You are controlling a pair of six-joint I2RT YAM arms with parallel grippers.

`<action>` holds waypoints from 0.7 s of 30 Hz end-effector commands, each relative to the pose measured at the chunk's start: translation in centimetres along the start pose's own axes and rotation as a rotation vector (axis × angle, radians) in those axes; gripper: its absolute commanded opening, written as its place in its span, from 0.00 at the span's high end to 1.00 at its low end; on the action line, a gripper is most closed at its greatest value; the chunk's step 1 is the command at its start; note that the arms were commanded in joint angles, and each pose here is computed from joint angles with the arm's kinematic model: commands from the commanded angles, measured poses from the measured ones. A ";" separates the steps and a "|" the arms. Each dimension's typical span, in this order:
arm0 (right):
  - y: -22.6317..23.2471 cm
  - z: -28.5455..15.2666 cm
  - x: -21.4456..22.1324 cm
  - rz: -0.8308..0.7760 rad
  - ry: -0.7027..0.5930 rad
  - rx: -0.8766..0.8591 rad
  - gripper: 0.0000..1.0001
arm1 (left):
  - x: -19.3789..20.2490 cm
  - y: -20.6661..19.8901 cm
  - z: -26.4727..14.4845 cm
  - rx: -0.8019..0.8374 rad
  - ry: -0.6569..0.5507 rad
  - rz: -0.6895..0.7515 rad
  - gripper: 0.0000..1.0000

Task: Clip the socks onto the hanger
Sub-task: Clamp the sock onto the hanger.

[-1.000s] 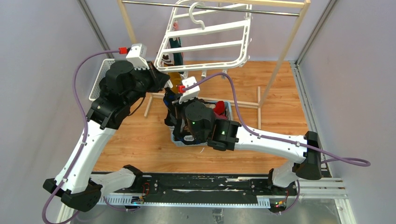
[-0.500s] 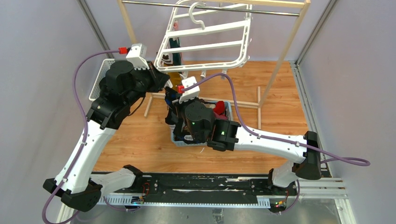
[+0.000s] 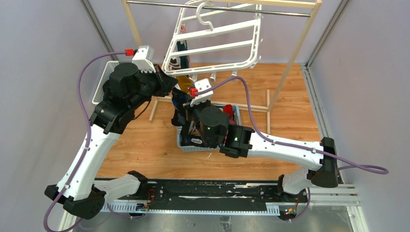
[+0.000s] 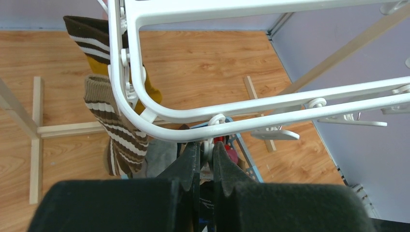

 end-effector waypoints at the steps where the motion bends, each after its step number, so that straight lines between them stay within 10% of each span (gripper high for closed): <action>1: -1.0 0.2 -1.8 0.030 -0.053 0.018 1.00 | 0.0 -0.4 0.0 0.021 0.008 0.015 1.00; 21: -1.0 -1.8 -0.2 0.082 -0.123 -0.258 1.00 | 0.2 -3.7 -1.2 0.259 0.067 0.085 1.00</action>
Point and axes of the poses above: each gripper's point midway between its finger pads, its own z axis out along the fingers, its own y axis along the line the jaws close on, x = y × z, the point moved 3 cm from there along -z, back along the fingers, and after that the axes turned 1 degree about z, right-handed, at the moved point
